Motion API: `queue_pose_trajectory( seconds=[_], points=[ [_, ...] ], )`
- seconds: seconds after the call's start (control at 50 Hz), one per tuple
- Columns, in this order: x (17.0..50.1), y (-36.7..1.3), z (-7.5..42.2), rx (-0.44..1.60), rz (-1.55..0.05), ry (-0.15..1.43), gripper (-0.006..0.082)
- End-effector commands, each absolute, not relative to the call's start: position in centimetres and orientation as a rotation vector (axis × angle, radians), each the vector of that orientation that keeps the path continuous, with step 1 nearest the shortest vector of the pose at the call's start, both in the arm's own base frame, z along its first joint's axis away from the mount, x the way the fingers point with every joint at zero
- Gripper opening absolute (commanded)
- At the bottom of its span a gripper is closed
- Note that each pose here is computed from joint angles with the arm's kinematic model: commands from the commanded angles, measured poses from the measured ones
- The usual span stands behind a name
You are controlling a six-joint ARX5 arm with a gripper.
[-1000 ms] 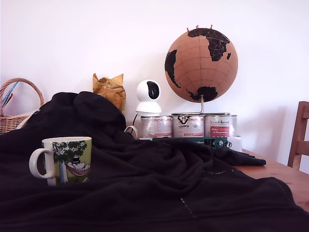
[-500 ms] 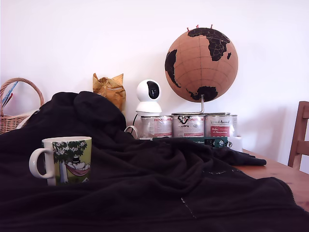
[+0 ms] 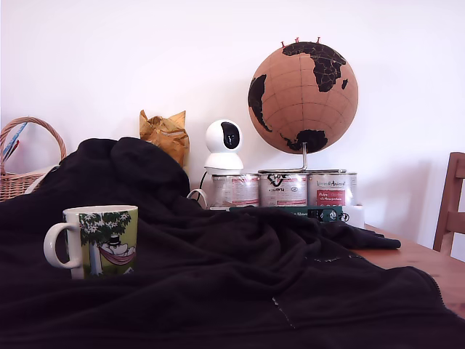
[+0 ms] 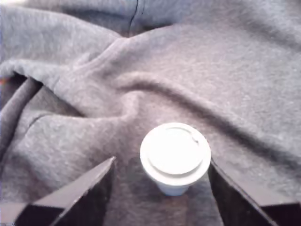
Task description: Pick the grey coffee capsule and place it inside the green coffee cup
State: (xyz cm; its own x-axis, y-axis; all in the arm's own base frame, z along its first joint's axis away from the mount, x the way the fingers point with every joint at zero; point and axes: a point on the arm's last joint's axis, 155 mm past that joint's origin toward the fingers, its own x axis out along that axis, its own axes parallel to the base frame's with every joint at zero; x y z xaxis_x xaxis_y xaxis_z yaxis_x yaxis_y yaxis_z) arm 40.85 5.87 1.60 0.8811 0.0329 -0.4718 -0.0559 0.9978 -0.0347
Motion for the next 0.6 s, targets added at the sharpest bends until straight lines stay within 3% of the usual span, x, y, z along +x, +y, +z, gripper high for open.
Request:
queue_pose_trajectory(
  seconds=[0.0, 0.14, 0.2, 0.58],
  points=[
    [40.9, 6.0, 1.4, -0.039, 0.046, 0.491, 0.0521],
    [40.9, 5.9, 1.4, -0.024, 0.035, 0.494, 0.0261],
    [40.9, 5.6, 1.4, -0.028, 0.019, 0.493, 0.0204],
    [42.2, 4.5, 4.1, -0.052, -0.043, 0.381, 0.018]
  ],
)
